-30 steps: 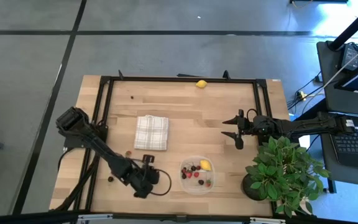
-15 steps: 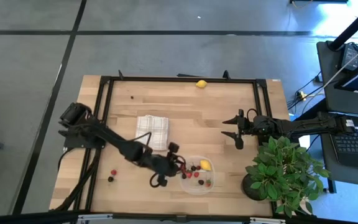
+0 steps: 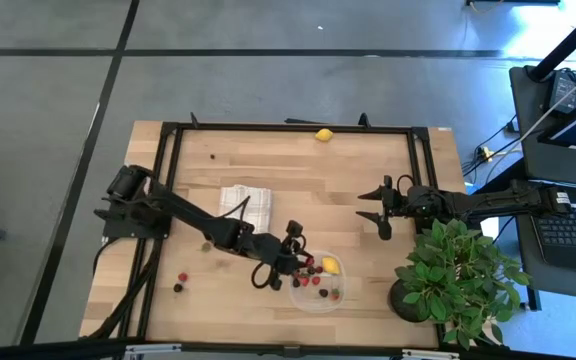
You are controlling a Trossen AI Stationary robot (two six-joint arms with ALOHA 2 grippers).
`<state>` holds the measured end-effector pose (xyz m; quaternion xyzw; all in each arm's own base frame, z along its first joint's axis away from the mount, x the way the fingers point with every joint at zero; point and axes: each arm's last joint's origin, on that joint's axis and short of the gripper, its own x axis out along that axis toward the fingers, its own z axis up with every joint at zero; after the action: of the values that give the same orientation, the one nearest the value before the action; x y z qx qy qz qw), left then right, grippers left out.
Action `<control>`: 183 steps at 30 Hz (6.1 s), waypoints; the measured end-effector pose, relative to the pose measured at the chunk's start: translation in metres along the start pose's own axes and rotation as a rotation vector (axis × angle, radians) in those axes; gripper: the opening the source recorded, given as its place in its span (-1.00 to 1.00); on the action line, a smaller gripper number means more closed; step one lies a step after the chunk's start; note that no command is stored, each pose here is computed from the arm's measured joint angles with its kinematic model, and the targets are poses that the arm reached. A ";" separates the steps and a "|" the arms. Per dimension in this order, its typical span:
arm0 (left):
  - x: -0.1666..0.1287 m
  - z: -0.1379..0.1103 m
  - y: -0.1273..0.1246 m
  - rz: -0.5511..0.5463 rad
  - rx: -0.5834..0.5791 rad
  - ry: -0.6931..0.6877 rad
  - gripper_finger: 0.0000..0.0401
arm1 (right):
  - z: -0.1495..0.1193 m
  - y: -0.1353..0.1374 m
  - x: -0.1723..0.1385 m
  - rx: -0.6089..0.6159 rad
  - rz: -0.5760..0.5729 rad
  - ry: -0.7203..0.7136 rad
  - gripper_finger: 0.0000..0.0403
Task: Pick and placing Produce into tupperware
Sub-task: Put the red cherry into the transparent container, then put the strawberry into the transparent container
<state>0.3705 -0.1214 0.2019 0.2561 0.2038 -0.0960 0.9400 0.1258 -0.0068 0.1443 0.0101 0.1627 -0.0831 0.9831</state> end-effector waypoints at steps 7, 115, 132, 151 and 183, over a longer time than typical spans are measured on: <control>0.015 -0.012 -0.013 -0.058 0.002 0.012 -0.54 | 0.000 0.000 0.000 0.003 0.000 0.000 0.20; -0.150 -0.086 -0.044 0.459 -1.464 1.224 -0.13 | 0.000 0.000 0.000 0.007 0.000 -0.001 0.20; -0.144 -0.101 -0.053 0.429 -1.520 1.176 -0.13 | 0.000 0.000 0.000 0.007 0.000 -0.001 0.20; -0.145 -0.105 -0.055 0.437 -1.545 1.201 -0.42 | 0.000 0.000 0.000 0.004 0.000 -0.001 0.20; -0.138 -0.091 -0.043 0.247 -1.355 1.152 -0.99 | 0.000 0.000 0.000 0.000 0.000 -0.001 0.20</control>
<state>0.2033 -0.1005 0.1712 -0.3250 0.6279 0.2900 0.6450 0.1259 -0.0068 0.1444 0.0102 0.1622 -0.0830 0.9832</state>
